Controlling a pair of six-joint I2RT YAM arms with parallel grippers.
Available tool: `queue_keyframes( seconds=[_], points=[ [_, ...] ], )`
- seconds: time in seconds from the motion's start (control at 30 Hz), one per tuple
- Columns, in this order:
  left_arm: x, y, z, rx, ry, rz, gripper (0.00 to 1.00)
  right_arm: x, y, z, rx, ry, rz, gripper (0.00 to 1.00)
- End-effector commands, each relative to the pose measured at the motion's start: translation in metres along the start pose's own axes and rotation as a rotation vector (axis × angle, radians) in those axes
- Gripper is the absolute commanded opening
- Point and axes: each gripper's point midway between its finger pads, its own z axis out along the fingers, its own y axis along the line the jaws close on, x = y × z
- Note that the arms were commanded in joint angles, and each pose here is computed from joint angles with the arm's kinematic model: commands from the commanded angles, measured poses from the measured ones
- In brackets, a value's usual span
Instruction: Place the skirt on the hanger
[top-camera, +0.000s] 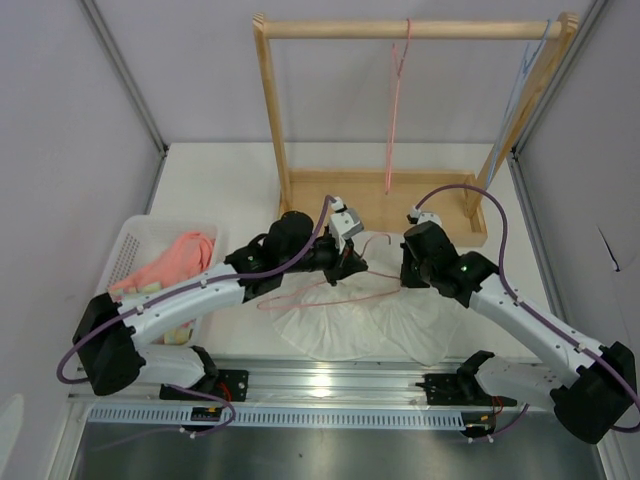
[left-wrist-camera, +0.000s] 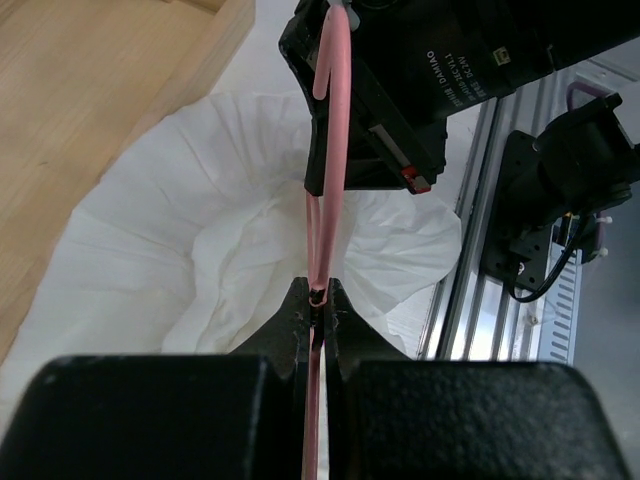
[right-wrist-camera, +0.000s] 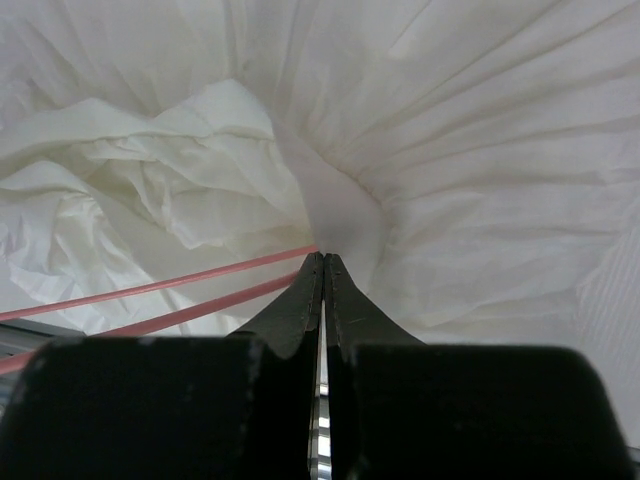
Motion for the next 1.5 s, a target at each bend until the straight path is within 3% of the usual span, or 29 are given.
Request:
queue_keyframes(
  seconds=[0.0, 0.67, 0.97, 1.03, 1.07, 1.27, 1.37, 1.47],
  points=[
    [-0.031, -0.013, 0.014, 0.087, -0.12, 0.007, 0.0, -0.016, 0.01, -0.012, -0.033, -0.056, 0.028, 0.0],
    [0.018, 0.007, 0.098, 0.138, -0.072, -0.205, 0.0, -0.004, 0.023, -0.004, -0.121, -0.081, 0.029, 0.0],
    [0.048, 0.019, 0.119, 0.094, 0.025, -0.265, 0.0, 0.012, 0.014, 0.015, -0.1, -0.084, 0.005, 0.01],
    [0.057, 0.022, 0.122, 0.08, 0.047, -0.289, 0.0, 0.013, 0.009, 0.019, -0.071, -0.089, 0.018, 0.1],
    [0.061, 0.024, 0.123, 0.071, 0.066, -0.297, 0.0, 0.014, 0.006, 0.019, -0.056, -0.093, 0.03, 0.21],
    [0.082, 0.032, 0.124, 0.014, 0.152, -0.33, 0.0, 0.001, 0.004, 0.004, -0.068, -0.167, 0.037, 0.41],
    [0.089, 0.036, 0.124, -0.018, 0.195, -0.347, 0.0, -0.01, 0.004, -0.008, -0.092, -0.23, 0.037, 0.45],
    [0.088, 0.037, 0.122, -0.032, 0.208, -0.357, 0.03, -0.01, 0.0, -0.004, -0.068, -0.234, 0.048, 0.41]
  ],
)
